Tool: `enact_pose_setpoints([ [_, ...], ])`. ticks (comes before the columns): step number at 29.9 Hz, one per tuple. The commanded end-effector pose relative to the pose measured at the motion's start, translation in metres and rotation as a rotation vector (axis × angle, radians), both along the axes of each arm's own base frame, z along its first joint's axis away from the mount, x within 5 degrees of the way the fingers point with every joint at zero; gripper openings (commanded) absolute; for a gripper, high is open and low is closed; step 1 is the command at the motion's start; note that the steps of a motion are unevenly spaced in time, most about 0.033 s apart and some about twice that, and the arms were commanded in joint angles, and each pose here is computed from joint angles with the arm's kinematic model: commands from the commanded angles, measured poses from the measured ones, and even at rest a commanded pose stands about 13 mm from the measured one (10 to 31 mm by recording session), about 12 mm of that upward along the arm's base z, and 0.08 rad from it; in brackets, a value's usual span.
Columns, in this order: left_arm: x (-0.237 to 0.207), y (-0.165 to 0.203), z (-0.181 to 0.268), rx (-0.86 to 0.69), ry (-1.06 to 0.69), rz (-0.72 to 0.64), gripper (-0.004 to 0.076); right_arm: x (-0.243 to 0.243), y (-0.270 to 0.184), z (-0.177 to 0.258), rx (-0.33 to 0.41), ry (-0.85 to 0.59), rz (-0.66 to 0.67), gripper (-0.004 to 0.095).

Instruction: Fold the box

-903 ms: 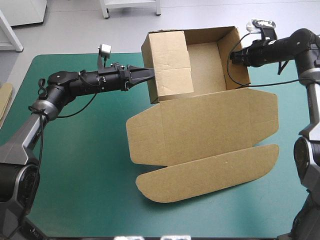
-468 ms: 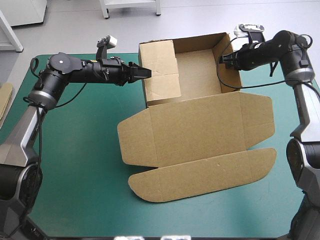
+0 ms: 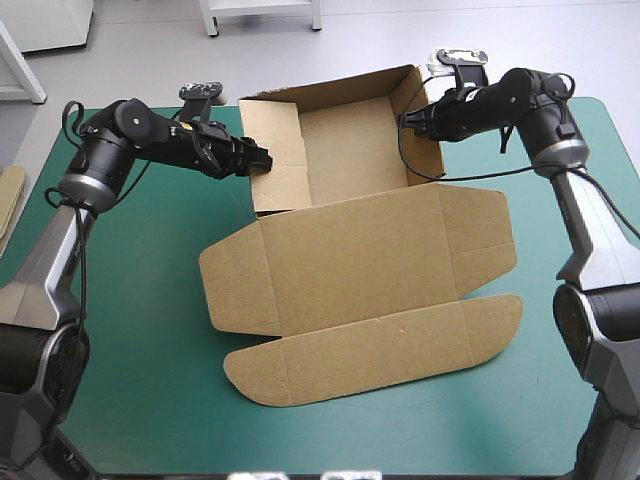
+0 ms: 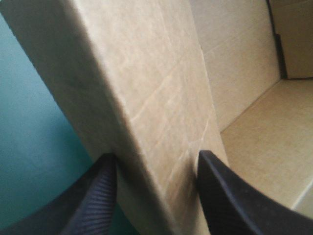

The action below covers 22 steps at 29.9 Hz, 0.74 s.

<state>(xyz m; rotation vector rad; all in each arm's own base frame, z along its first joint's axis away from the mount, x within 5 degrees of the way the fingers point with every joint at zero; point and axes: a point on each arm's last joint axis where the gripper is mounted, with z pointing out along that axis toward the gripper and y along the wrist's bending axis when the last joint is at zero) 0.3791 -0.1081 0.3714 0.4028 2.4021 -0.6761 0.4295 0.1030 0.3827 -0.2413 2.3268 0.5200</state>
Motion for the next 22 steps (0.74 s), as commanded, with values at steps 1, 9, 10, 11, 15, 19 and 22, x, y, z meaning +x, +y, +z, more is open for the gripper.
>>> enact_pose_setpoints([
  [1,-0.009,0.001,0.027,-0.011,-0.084,0.045,0.0368,-0.017,0.005,0.045,0.156,-0.127,-0.012,0.0000],
  [9,-0.003,0.004,0.031,-0.014,-0.119,0.106,0.0367,-0.018,0.006,0.044,0.149,-0.110,-0.003,0.0000],
  [10,-0.002,0.005,0.031,0.001,-0.116,0.105,0.0367,-0.018,0.007,0.042,0.147,-0.101,0.000,0.0000],
  [11,-0.002,0.003,0.030,0.031,-0.108,0.094,0.0367,-0.019,0.008,0.042,0.141,-0.094,0.003,0.0000],
  [15,0.001,-0.003,0.028,0.128,-0.074,0.094,0.0363,-0.020,0.019,0.031,0.075,-0.047,0.014,0.0001],
  [19,0.006,-0.016,0.019,0.180,-0.042,0.067,0.0341,-0.019,0.032,0.020,0.010,-0.018,0.010,0.0001],
  [22,0.010,-0.020,0.003,0.238,0.020,0.058,0.0291,-0.018,0.036,0.017,0.011,-0.015,0.014,0.0001],
])
